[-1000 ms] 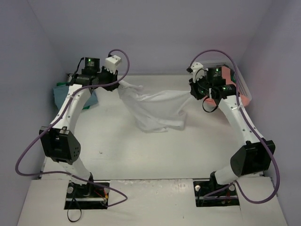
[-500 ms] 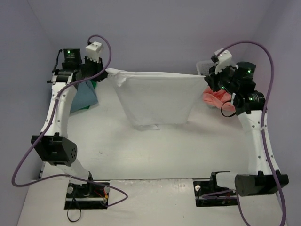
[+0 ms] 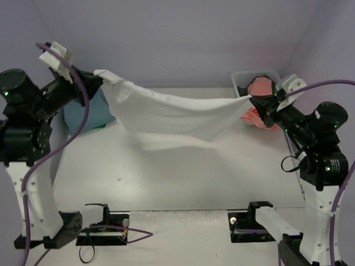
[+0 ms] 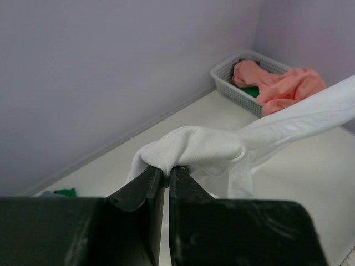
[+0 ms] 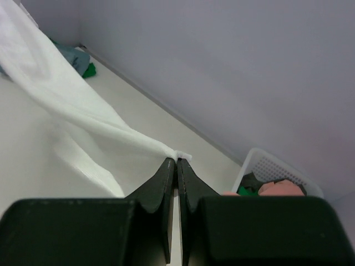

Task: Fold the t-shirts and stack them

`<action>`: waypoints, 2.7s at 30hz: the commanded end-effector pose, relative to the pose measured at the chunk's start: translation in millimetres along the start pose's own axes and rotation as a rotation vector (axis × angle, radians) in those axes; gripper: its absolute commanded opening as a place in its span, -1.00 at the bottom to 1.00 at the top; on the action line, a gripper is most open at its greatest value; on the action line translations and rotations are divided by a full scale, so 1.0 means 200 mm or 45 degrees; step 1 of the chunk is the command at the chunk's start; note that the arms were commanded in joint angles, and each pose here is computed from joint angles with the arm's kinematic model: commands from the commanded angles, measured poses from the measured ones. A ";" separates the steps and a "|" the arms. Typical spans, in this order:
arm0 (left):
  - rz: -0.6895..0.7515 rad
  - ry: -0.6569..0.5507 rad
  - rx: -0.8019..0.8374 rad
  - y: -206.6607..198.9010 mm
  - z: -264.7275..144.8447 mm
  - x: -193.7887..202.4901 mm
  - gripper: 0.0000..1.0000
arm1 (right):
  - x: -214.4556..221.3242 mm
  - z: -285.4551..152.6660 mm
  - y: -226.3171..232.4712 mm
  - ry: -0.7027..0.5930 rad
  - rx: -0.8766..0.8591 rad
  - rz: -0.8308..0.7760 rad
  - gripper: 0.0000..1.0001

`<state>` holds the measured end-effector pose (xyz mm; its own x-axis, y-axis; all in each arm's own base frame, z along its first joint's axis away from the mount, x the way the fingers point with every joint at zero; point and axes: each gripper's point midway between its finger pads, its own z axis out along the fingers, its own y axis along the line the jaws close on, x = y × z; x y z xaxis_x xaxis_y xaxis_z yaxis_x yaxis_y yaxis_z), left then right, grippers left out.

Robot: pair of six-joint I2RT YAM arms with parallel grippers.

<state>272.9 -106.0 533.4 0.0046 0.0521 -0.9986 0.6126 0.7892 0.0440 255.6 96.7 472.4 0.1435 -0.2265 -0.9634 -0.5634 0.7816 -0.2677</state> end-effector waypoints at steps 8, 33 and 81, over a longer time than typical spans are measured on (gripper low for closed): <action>0.068 -0.125 0.148 -0.34 -0.32 -0.13 -1.00 | -0.36 -0.22 0.13 -0.240 -0.046 -0.114 -1.00; -0.385 0.607 0.226 0.21 0.75 1.31 -1.00 | 1.17 0.65 -0.32 0.636 -0.043 0.160 -1.00; 0.234 0.785 0.158 0.07 0.37 1.48 0.57 | 1.67 0.31 0.49 1.017 -0.579 -0.325 0.09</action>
<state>362.5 -133.9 225.1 -0.4809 0.4201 -0.7696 0.6717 0.7406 -0.0154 298.1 139.2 90.6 -0.3478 -0.7881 -0.5078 -0.8708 0.4723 -0.1365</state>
